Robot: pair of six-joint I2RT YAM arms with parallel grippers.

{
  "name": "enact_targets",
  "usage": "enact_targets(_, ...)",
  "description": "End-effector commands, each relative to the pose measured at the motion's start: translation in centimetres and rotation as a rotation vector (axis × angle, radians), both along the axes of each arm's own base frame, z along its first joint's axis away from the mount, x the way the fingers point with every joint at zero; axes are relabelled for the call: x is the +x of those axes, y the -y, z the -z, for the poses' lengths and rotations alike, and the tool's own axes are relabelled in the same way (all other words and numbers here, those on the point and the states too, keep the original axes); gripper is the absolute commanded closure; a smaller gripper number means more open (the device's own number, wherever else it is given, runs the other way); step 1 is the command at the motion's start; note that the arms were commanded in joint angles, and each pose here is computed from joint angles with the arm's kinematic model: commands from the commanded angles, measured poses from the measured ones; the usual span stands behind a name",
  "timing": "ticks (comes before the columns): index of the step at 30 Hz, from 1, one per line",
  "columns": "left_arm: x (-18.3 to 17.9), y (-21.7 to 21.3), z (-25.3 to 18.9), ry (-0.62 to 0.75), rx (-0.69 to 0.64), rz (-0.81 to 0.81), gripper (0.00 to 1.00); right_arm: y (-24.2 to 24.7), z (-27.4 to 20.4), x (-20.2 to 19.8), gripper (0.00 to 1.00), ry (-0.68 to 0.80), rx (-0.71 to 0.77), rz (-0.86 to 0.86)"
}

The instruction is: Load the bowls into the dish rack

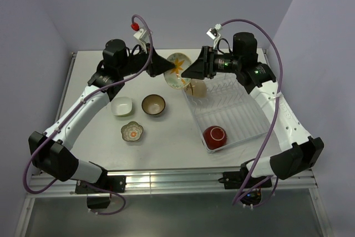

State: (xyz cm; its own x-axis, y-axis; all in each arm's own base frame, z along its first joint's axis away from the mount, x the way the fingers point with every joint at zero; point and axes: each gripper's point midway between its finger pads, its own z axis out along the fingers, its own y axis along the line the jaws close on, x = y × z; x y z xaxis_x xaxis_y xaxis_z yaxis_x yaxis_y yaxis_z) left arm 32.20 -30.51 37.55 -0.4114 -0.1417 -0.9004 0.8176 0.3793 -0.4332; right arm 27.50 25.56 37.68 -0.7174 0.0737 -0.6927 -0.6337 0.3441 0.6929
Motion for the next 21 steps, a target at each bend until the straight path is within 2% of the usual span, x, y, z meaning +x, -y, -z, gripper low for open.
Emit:
enact_targets(1, -1.5, 0.0, -3.8, 0.108, -0.065, 0.035, 1.00, -0.6, -1.4, -0.9, 0.70, 0.043, 0.044, -0.069)
enact_targets(2, -1.5, 0.0, -3.6, 0.104, -0.061, 0.035, 1.00, -0.5, -1.4, -0.9, 0.78, 0.048, 0.041, -0.068)
enact_targets(3, -1.6, 0.0, -3.6, 0.107, -0.057, 0.034, 0.99, -0.5, -1.4, -0.9, 0.92, 0.059, 0.038, -0.071)
enact_targets(4, -1.5, -0.1, -3.4, 0.102, -0.053, 0.034, 0.96, -0.4, -1.6, -0.9, 0.99, 0.073, 0.034, -0.067)
enact_targets(7, -1.5, -0.1, -3.0, 0.096, -0.041, 0.029, 0.90, -0.1, -1.9, -1.0, 1.00, 0.094, 0.024, -0.061)
enact_targets(12, -1.4, -0.1, -2.6, 0.083, -0.032, 0.029, 0.91, 0.1, -2.5, -1.3, 1.00, 0.115, 0.028, -0.070)
enact_targets(13, -1.4, -0.1, -2.5, 0.079, -0.031, 0.028, 0.88, 0.1, -2.6, -1.3, 1.00, 0.121, 0.029, -0.070)
enact_targets(15, -1.2, -0.1, -2.2, 0.065, -0.024, 0.026, 0.77, 0.2, -2.9, -1.2, 1.00, 0.135, 0.026, -0.061)
enact_targets(16, -1.2, -0.1, -2.3, 0.065, -0.024, 0.028, 0.63, 0.3, -2.9, -1.2, 1.00, 0.139, 0.024, -0.055)
enact_targets(19, -1.1, -0.4, -2.0, 0.062, -0.021, 0.017, 0.44, 0.9, -2.9, -0.6, 1.00, 0.165, 0.008, -0.037)
enact_targets(21, -1.1, -0.8, -2.3, 0.076, -0.021, 0.000, 0.39, 1.5, -2.6, 0.2, 1.00, 0.187, -0.027, -0.015)
